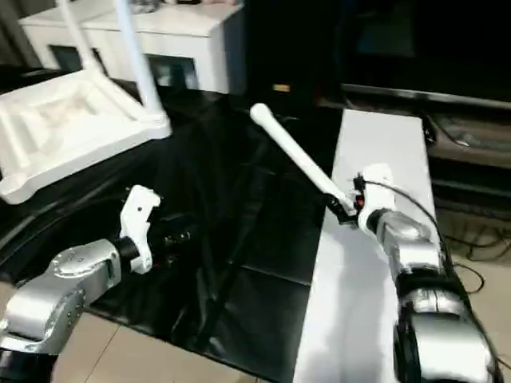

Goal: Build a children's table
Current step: Pick table leg

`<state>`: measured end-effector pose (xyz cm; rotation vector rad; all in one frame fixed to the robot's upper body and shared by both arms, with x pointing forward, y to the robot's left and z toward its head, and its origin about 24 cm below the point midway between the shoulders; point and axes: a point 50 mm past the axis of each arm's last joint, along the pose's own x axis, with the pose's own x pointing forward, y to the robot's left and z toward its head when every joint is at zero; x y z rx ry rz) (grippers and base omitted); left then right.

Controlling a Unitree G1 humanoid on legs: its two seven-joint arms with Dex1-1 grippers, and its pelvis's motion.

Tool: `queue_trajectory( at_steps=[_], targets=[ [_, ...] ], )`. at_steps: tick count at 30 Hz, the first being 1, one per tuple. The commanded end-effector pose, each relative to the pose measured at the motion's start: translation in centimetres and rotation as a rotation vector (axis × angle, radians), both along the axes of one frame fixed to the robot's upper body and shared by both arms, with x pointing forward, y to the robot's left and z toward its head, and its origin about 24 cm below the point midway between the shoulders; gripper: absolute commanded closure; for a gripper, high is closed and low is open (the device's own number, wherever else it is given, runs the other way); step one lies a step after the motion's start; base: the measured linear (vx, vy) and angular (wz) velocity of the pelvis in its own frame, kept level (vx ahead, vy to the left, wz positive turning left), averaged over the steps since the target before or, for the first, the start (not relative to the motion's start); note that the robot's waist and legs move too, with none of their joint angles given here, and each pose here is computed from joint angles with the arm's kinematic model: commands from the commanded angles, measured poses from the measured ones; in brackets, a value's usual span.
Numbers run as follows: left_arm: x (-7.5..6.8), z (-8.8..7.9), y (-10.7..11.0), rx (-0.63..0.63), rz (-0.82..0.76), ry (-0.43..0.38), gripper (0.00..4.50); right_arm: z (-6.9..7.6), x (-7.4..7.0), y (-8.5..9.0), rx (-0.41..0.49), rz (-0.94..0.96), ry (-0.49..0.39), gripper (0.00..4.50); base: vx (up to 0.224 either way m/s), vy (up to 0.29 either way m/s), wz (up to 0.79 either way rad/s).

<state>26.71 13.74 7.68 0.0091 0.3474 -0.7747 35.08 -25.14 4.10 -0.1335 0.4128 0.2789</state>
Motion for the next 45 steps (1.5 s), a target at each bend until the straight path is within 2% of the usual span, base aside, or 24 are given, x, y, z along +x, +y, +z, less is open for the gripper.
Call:
queue_trajectory(
  at_steps=[1, 5, 7, 13, 15, 19, 26, 28, 32, 33, 37, 41, 45],
  targets=[
    [0.1, 0.5, 0.0, 0.008, -0.017, -0.008, 1.63, -0.2, 0.0, 0.4, -0.031, 0.046, 0.017, 0.28, 0.000, 0.000, 0.00],
    [0.1, 0.6, 0.2, 0.016, -0.017, -0.017, 1.30, -0.3, 0.1, 0.6, -0.041, 0.071, 0.017, 0.42, 0.000, 0.000, 0.00],
    [0.1, 0.6, 0.2, 0.023, -0.015, -0.023, 1.16, -0.3, 0.1, 0.6, -0.051, 0.084, 0.020, 0.73, 0.000, 0.000, 0.00],
    [0.4, 0.6, 0.2, 0.041, -0.010, -0.039, 0.65, -0.3, 0.1, 0.5, -0.070, 0.107, 0.016, 1.25, 0.000, 0.000, 0.00],
    [0.4, 0.6, 0.2, 0.041, -0.010, -0.039, 0.55, -0.3, 0.0, 0.4, -0.070, 0.110, 0.016, 1.30, 0.000, 0.000, 0.00],
    [0.4, 0.6, 0.1, 0.041, -0.002, -0.043, 0.16, -0.5, -0.1, 0.4, -0.067, 0.127, 0.027, 1.72, 0.000, 0.000, 0.00],
    [0.5, 0.6, 0.3, 0.038, 0.026, -0.056, 0.13, -0.9, -0.4, 0.7, -0.050, 0.156, 0.046, 2.23, 0.000, 0.000, 0.00],
    [0.6, 0.7, 0.4, 0.031, 0.033, -0.057, 0.13, -1.0, -0.4, 0.8, -0.046, 0.161, 0.047, 2.53, 0.000, 0.000, 0.00],
    [0.9, 0.9, 0.5, 0.026, 0.053, -0.079, 0.13, -1.1, -0.4, 1.0, -0.039, 0.170, 0.049, 2.69, 0.000, 0.000, 0.00],
    [1.0, 1.1, 0.4, 0.016, 0.063, -0.084, 0.13, -1.1, -0.5, 1.0, -0.036, 0.175, 0.049, 2.94, 0.000, 0.000, 0.00],
    [1.3, 1.1, 0.4, 0.021, 0.079, -0.097, 0.13, -1.3, -0.6, 1.2, -0.027, 0.186, 0.051, 3.20, 0.000, 0.000, 0.00],
    [1.3, 0.9, 0.4, 0.028, 0.083, -0.093, 0.07, -1.4, -0.7, 1.3, -0.021, 0.192, 0.051, 3.27, 0.000, 0.000, 0.00],
    [1.3, 0.8, 0.2, -0.052, 0.119, -0.030, 0.00, -1.4, -0.7, 1.5, 0.006, 0.200, 0.031, 3.29, 0.000, 0.000, 0.00]
  ],
)
